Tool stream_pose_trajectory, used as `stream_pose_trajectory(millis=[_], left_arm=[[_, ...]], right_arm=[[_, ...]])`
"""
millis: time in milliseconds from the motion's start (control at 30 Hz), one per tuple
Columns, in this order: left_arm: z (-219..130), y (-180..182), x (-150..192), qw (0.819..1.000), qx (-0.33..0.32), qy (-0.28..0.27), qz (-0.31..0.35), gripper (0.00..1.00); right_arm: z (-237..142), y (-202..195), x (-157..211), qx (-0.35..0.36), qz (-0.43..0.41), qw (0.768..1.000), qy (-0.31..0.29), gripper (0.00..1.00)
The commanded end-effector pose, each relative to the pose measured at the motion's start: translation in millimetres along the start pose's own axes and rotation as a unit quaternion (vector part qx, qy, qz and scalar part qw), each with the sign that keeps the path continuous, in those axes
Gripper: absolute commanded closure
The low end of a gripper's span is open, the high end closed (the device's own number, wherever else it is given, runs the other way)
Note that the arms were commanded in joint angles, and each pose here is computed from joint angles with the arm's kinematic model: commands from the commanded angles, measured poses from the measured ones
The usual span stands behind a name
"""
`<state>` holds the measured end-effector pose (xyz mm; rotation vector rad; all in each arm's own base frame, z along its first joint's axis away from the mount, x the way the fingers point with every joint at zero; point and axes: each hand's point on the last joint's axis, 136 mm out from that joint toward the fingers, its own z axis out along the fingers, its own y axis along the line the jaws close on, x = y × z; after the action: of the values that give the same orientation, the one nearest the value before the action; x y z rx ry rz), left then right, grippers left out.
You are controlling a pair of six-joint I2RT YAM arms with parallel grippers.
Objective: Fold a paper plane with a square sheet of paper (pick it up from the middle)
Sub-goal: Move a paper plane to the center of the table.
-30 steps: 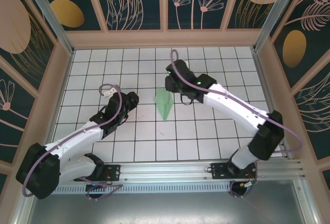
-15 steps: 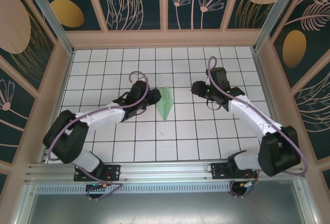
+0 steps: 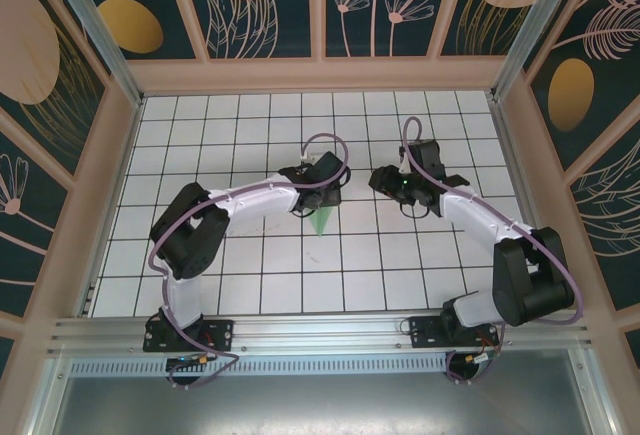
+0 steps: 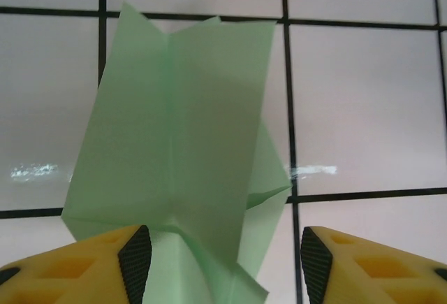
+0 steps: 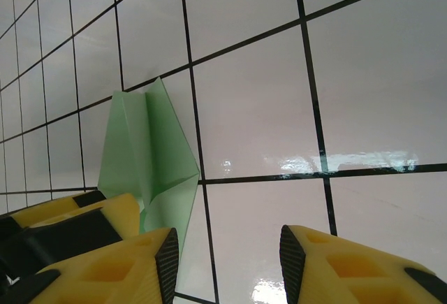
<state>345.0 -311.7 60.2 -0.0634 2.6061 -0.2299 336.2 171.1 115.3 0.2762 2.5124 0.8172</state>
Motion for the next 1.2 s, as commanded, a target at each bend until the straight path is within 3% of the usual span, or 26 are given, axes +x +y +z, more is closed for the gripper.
stream_pose_trajectory(millis=[0,200,433,567,667,800,1167], left_arm=[[4,6,12,0.999,-0.033,0.020,0.023,0.39],[16,6,23,0.998,-0.047,0.037,0.034,0.47],[13,15,20,0.997,-0.062,0.021,0.028,0.77],[3,6,17,1.000,-0.007,0.001,0.008,0.91],[0,0,18,1.000,0.029,-0.004,-0.002,1.00],[-7,-7,18,0.997,0.076,-0.011,-0.021,1.00],[-6,-15,23,0.994,0.106,-0.003,-0.013,1.00]], right_arm=[[-6,8,-2,-0.023,0.004,1.000,-0.008,0.54],[-5,7,-1,-0.023,0.006,1.000,-0.005,0.54],[-4,18,4,-0.058,0.001,0.998,0.007,0.54],[7,38,17,-0.113,-0.005,0.992,0.047,0.58],[18,44,25,-0.112,-0.012,0.991,0.066,0.60],[26,62,36,-0.138,-0.025,0.985,0.096,0.62],[57,81,41,-0.149,-0.026,0.979,0.133,0.75]])
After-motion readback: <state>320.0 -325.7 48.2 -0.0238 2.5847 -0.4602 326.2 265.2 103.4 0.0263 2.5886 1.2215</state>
